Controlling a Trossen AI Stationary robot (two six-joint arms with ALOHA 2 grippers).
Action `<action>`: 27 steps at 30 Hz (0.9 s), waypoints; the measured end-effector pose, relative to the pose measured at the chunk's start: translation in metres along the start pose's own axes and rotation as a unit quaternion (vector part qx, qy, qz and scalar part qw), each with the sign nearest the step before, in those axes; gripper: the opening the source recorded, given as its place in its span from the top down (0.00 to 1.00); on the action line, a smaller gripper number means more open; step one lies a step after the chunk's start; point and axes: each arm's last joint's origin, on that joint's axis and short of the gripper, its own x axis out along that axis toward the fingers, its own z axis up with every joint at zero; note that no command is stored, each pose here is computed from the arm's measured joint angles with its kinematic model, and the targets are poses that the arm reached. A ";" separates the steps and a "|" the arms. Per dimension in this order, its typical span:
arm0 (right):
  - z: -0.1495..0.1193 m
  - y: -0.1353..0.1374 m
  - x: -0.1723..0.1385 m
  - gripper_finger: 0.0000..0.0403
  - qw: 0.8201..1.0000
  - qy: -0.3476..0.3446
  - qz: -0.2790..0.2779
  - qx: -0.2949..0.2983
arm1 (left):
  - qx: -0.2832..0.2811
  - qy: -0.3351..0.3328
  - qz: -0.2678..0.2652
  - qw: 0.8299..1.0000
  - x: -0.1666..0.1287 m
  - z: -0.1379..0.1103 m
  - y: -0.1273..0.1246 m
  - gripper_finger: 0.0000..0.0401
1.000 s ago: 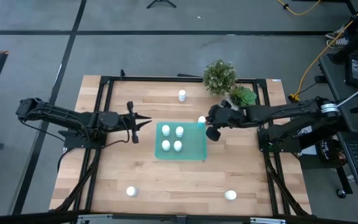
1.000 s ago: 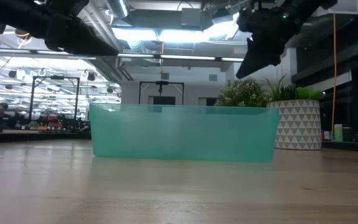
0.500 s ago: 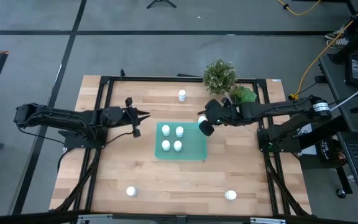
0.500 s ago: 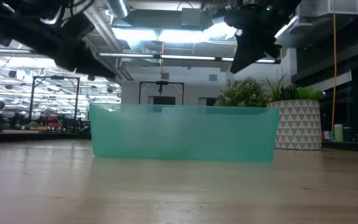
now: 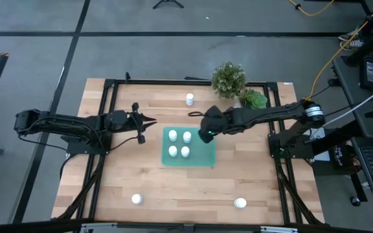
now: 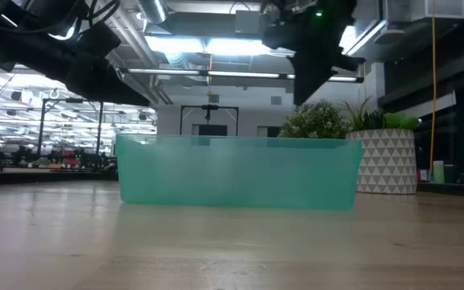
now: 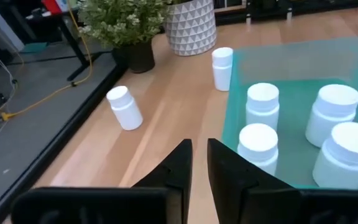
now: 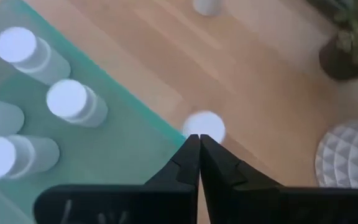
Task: Pick and place pill bottles into a basket
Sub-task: Put the white pill bottle into the blue bin
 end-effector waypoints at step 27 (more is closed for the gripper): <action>0.020 -0.004 0.007 0.33 0.991 0.048 -0.033 0.120 | -0.008 0.002 -0.003 1.000 0.000 0.000 0.000 0.89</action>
